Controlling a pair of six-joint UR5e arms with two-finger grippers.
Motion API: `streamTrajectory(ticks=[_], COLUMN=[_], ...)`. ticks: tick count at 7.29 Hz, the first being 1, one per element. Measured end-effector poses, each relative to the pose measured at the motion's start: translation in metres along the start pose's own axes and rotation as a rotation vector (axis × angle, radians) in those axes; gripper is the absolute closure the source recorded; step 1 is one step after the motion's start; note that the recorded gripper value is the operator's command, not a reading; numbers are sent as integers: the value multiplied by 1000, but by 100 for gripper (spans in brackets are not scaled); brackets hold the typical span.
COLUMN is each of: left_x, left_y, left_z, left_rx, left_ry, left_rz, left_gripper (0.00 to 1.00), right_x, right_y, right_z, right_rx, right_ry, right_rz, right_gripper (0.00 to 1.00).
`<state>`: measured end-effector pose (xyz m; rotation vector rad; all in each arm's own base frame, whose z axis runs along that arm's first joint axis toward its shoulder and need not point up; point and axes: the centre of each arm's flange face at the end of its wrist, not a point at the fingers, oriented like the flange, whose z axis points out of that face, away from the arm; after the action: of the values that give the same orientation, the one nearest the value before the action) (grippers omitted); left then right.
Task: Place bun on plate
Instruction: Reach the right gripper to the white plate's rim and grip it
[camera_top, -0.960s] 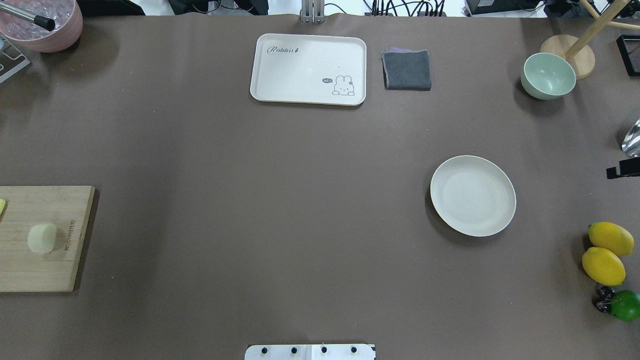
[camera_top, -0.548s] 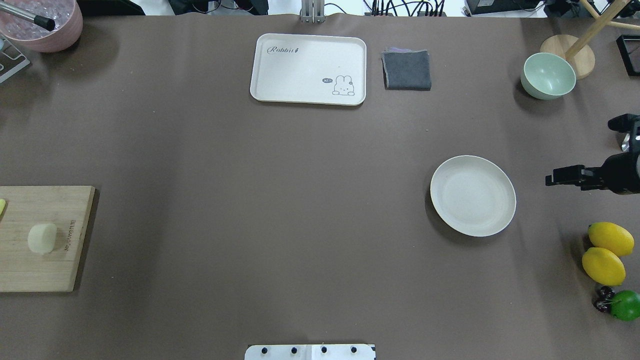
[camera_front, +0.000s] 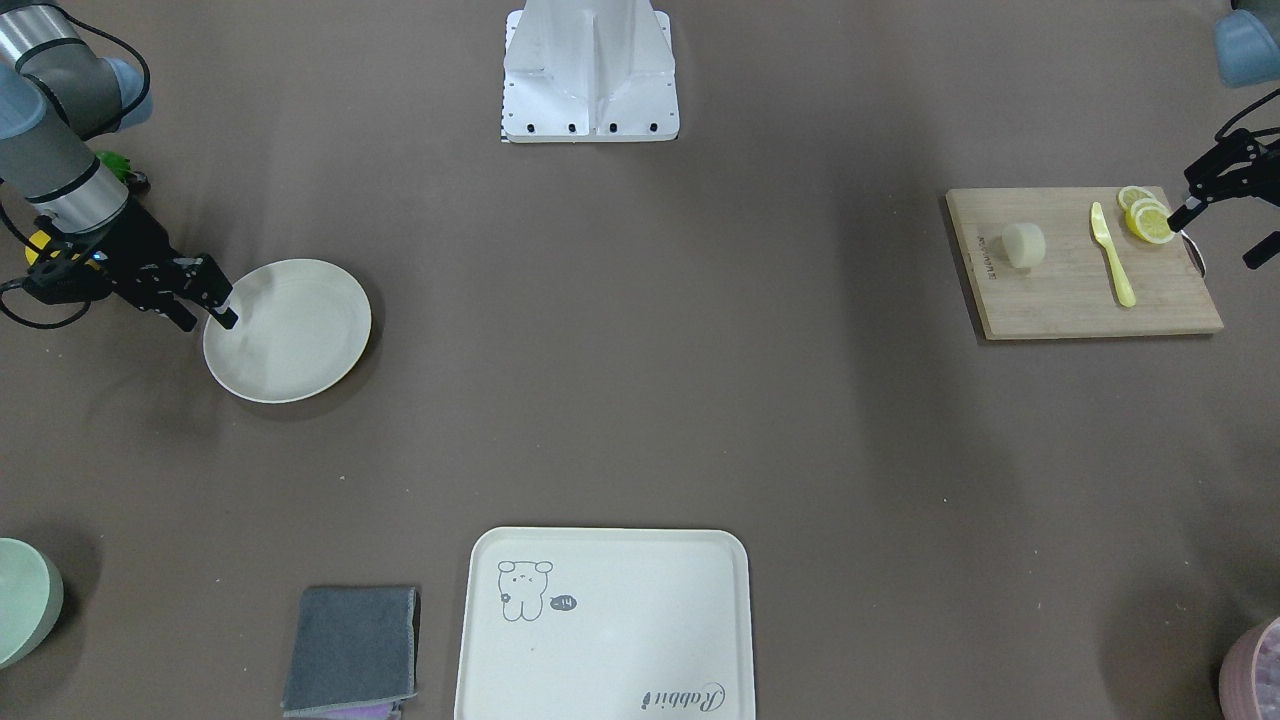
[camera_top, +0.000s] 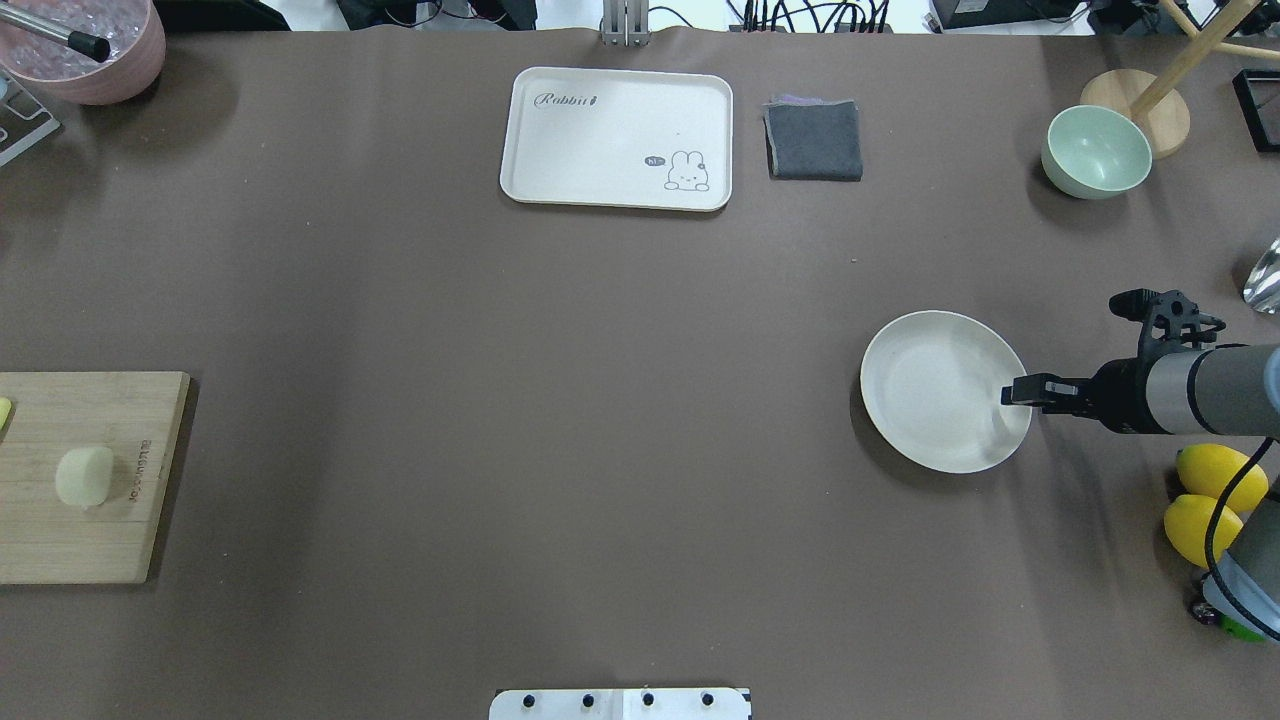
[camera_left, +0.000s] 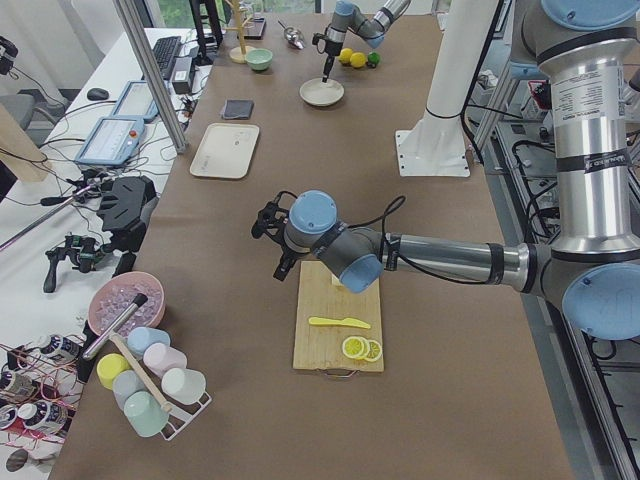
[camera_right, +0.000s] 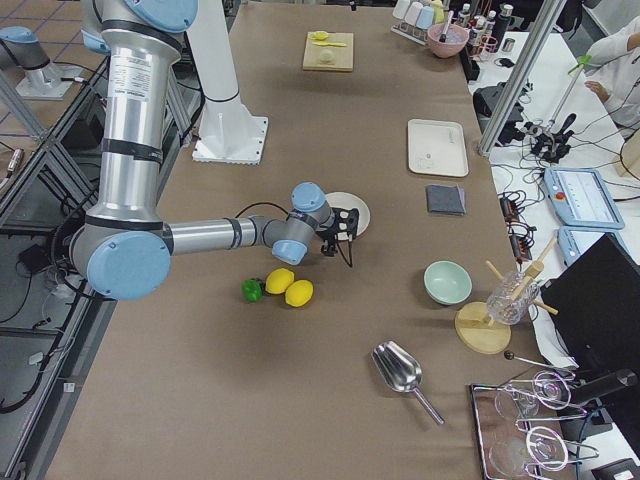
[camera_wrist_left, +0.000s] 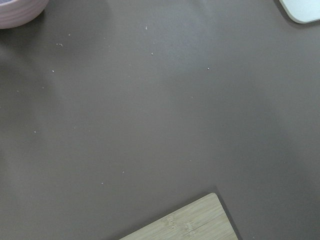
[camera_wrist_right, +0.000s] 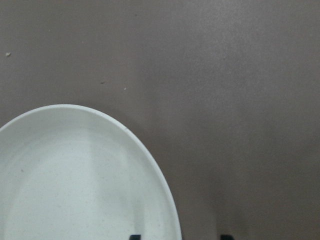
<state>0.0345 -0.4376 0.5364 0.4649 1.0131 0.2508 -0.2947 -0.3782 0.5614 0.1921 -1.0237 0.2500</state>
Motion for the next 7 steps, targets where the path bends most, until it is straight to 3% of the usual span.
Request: streamTrajectory(ticks=[4,7], left_x=[-2,-3], left_y=[12,16], left_z=[-3,-3], left_rx=[11,12], left_ry=[1,1], left_rz=[6,6], left_gripper=[2,2], right_x=[-35,-106], right_y=[22,36], right_z=[-5,0], right_rx=[-8,8], right_ry=[-48,-76], right_rz=[-8,87], right_gripper=[100,100])
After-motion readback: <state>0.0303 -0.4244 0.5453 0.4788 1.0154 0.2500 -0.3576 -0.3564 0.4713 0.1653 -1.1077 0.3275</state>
